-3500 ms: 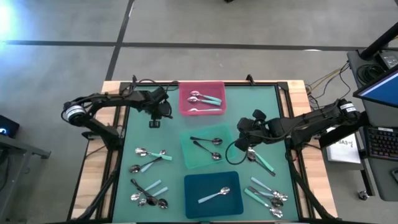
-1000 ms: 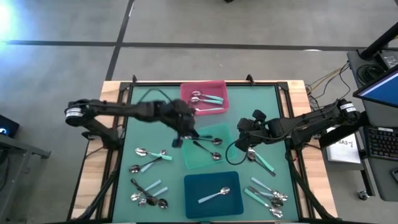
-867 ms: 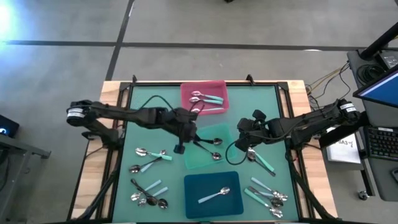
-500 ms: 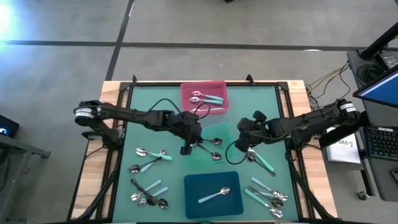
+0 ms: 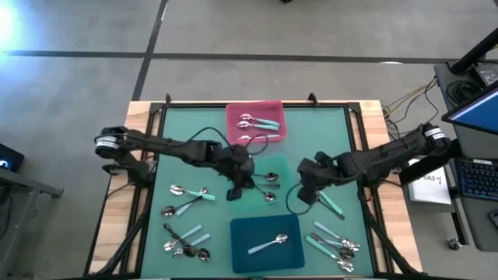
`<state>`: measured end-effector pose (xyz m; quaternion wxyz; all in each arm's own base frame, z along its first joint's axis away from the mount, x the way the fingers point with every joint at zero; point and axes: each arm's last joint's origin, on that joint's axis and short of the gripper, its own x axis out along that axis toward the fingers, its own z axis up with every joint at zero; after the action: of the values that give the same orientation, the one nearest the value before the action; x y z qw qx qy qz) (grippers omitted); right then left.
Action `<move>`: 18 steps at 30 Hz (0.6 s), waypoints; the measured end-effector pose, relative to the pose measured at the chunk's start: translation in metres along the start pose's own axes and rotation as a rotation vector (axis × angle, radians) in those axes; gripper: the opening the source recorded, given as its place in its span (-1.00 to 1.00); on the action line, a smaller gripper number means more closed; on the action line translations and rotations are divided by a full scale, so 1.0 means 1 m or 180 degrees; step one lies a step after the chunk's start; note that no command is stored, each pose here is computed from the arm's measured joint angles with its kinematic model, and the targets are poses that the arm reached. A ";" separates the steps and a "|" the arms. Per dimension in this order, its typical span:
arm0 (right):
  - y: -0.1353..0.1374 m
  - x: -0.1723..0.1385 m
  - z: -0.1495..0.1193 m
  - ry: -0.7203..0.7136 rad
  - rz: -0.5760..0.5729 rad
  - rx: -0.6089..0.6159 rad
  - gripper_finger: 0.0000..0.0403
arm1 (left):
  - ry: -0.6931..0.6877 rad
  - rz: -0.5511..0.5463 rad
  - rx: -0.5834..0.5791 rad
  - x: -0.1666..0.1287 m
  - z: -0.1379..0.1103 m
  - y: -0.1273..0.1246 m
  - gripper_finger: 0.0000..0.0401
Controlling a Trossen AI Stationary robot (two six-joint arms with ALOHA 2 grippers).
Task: Sort silverware by color (type)
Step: Put the blue spoon into the blue bin
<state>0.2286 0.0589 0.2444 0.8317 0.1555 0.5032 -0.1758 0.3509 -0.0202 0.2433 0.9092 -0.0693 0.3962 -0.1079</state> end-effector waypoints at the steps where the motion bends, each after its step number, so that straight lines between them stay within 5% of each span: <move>1: 0.004 -0.001 -0.003 0.0007 0.0031 0.0003 -0.61 | 0.0047 -0.0036 0.0032 -0.001 0.000 -0.007 -0.67; 9: 0.033 -0.013 -0.033 0.0081 0.0285 0.0052 -0.61 | 0.0679 -0.0189 0.0039 -0.003 -0.015 -0.062 -0.69; 18: 0.049 -0.024 -0.056 0.0077 0.0396 0.0213 -0.61 | 0.1316 -0.0146 -0.0667 -0.001 -0.055 -0.122 -0.69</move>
<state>0.1968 0.1302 0.2445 0.8292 0.2164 0.4964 -0.1386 0.2927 -0.1405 0.2331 0.7938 -0.1487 0.5813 -0.0987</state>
